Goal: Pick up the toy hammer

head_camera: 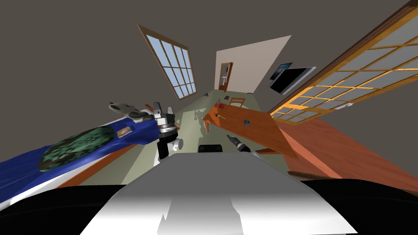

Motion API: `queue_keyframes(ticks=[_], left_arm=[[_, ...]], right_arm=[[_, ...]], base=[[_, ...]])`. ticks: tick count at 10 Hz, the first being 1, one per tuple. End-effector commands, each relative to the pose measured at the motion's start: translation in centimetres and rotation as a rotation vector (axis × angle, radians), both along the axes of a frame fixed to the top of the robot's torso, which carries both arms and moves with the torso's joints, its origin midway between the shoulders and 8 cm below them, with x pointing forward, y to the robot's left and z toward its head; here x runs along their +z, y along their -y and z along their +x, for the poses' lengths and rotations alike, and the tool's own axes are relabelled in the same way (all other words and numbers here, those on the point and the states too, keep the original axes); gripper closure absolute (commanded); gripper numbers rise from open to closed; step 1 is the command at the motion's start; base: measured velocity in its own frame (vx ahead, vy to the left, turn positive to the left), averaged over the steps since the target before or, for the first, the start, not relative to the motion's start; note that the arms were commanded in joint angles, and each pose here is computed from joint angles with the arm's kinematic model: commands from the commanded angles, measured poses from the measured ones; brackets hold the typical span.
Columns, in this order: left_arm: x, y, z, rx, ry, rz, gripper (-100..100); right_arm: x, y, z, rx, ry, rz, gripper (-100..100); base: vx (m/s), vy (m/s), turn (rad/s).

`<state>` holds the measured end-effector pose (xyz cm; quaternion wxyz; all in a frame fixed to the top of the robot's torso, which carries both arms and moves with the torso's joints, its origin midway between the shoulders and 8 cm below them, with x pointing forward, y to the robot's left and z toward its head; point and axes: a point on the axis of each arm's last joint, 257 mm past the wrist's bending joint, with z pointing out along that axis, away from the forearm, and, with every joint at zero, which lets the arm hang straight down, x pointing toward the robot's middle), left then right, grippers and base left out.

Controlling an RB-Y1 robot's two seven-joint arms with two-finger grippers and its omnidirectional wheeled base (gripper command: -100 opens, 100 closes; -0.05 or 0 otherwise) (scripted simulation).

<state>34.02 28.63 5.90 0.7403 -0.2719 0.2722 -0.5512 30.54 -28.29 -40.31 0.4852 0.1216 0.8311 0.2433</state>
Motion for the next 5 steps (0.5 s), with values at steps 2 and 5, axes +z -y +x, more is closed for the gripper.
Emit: queue_keyframes(ticks=[2,5], left_arm=[[0.0,0.0,0.0,0.000,0.000,0.000,0],[0.0,0.0,0.0,0.000,0.000,0.000,0]], right_arm=[[-3.0,1.9,-1.8,0.028,-0.066,-0.077,-100],[-6.9,5.5,-4.6,0.090,-0.168,-0.221,-100]], base=[[0.009,-0.003,0.192],[0.021,-0.005,0.195]])
